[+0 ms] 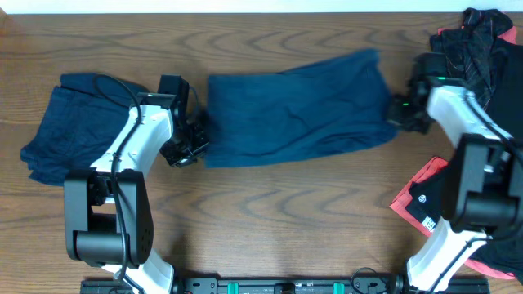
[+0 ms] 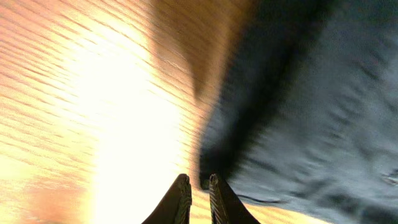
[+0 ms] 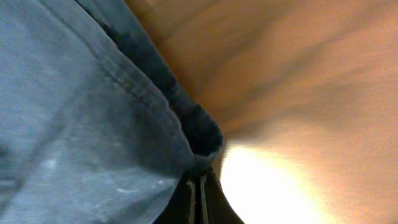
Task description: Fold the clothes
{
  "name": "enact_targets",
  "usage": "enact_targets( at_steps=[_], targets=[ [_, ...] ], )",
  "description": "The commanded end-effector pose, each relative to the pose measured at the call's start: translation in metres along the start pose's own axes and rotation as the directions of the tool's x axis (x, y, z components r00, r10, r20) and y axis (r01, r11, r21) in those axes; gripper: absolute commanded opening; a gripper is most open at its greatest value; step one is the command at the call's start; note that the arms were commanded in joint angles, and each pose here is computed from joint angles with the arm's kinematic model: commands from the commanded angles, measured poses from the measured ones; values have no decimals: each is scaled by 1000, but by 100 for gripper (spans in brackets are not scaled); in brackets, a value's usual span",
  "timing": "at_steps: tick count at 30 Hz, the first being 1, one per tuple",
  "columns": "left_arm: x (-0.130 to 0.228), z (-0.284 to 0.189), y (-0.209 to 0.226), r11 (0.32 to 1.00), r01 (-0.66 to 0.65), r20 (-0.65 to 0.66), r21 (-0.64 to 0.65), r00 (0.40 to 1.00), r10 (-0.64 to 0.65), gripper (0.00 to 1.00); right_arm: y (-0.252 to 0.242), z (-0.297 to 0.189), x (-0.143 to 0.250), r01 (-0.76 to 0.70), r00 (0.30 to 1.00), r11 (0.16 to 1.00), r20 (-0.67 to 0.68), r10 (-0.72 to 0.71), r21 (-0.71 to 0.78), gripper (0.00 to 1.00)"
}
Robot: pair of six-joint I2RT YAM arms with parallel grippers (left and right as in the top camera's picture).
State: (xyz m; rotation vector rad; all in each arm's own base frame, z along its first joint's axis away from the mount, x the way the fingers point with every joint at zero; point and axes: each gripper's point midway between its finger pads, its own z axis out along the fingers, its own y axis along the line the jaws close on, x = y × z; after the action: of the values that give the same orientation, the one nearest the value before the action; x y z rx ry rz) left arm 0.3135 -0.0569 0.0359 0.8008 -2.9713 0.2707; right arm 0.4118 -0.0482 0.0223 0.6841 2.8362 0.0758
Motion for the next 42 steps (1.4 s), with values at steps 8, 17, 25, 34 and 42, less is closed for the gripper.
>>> enact_targets(
  at_steps=[8, 17, 25, 34, 42],
  targets=[
    [-58, -59, -73, 935, -250, 362, 251, 920, 149, 81, 4, -59, -9, 64, 992, 998, 109, -64, 3, 97],
    [-107, -64, -113, 876, -353, 536, 330, 833, 134, 80, 9, -106, 1, 73, 987, 996, 147, -65, -50, 99],
    [-138, -33, -129, 855, -386, 591, 346, 798, 120, 78, 17, -166, 7, 97, 965, 988, 254, -63, -123, 99],
    [-139, -2, -160, 785, -465, 603, 410, 784, 149, 77, 18, -179, 16, 104, 964, 985, 256, -66, -136, 99],
    [-116, 5, -175, 738, -498, 556, 456, 806, 200, 21, 18, -178, 18, 104, 966, 985, 250, -68, -135, 99]
  ],
)
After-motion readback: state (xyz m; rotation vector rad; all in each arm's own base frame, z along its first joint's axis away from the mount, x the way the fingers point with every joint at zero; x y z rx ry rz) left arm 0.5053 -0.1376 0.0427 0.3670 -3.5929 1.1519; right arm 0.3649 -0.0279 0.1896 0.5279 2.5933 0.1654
